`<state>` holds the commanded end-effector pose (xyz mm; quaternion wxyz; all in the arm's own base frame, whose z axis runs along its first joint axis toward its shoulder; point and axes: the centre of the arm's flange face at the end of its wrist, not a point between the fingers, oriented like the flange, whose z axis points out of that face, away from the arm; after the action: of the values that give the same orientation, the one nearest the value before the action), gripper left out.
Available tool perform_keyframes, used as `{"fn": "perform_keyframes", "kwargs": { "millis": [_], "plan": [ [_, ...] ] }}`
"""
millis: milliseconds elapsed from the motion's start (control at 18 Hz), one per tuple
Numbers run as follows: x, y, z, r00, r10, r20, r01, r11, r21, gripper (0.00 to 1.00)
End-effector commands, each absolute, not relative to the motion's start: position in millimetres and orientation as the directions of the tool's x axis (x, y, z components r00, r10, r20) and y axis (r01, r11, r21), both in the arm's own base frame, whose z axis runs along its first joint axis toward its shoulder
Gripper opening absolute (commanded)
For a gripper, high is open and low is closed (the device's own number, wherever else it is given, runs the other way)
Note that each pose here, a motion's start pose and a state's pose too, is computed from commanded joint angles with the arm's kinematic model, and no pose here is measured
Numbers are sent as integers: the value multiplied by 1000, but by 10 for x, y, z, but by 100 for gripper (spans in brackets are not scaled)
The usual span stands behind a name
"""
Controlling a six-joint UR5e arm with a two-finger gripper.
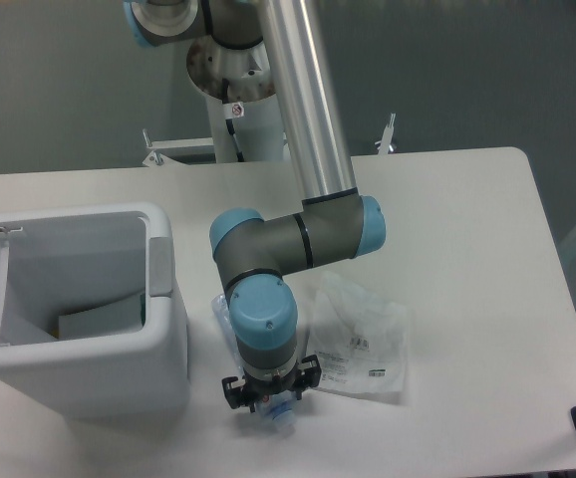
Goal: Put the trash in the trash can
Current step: 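Close the gripper around the bottle's middle, then lift the bottle and carry it over the white trash bin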
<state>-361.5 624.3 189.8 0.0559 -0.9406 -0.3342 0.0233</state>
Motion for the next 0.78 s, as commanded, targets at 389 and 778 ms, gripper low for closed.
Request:
{"fn": "perform_keyframes", "kwargs": {
  "millis": [389,778],
  "plan": [
    [-3614,6242,1907,777,630,-7,625,-771,-121,66],
    [-3650,6267,2050,779,627,-8,619,-771,-149,66]
  ]
}}
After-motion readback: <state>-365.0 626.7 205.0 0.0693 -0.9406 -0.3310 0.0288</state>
